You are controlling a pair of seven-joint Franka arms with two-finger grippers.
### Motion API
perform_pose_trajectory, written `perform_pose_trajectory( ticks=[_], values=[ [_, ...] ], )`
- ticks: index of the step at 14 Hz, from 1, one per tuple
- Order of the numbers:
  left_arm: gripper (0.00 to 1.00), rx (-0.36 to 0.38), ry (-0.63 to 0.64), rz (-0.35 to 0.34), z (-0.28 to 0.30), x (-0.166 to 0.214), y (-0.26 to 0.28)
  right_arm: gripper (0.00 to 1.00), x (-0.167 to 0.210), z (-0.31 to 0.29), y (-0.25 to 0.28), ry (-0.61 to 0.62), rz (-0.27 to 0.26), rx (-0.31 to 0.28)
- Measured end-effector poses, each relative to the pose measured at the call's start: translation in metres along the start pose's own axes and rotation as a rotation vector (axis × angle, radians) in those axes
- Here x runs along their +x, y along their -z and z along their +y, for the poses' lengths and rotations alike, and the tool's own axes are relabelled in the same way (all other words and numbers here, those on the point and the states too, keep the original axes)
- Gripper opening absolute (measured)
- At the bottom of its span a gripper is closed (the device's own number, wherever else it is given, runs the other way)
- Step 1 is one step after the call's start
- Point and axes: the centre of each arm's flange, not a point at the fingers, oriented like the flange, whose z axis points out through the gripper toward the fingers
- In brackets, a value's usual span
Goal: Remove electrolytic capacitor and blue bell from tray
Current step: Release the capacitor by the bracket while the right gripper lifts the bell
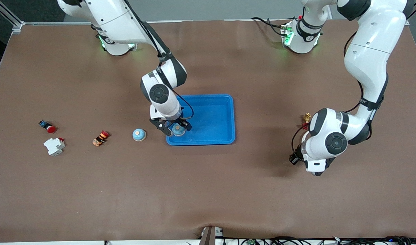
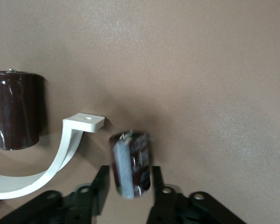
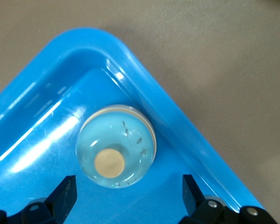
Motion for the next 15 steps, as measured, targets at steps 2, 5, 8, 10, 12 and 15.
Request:
perform_pose_trajectory(
  ticks=[2, 5, 8, 10, 12, 15],
  values=[
    [0.7, -0.012, 0.024, 0.008, 0.003, 0.002, 0.007, 1.0, 0.003, 0.001, 0.0, 0.006, 0.012, -0.004],
    [1.0, -0.045, 0.023, 0.033, 0.01, 0.004, 0.033, 1.0, 0.009, 0.001, 0.001, 0.002, 0.02, -0.003],
    [1.0, -0.085, -0.023, 0.081, 0.02, -0.005, 0.096, 1.0, 0.011, 0.0, 0.003, -0.001, 0.023, 0.001],
    [1.0, -0.071, -0.115, 0.108, 0.016, -0.002, 0.14, 1.0, 0.012, 0.0, 0.003, -0.002, 0.023, 0.001],
    [1.0, -0.021, -0.209, 0.105, 0.007, 0.007, 0.177, 0.97, 0.013, 0.0, 0.003, -0.003, 0.025, 0.001],
    [1.0, 0.022, -0.409, 0.122, -0.01, 0.017, 0.235, 0.78, 0.014, 0.0, 0.004, 0.004, 0.03, 0.001]
  ],
)
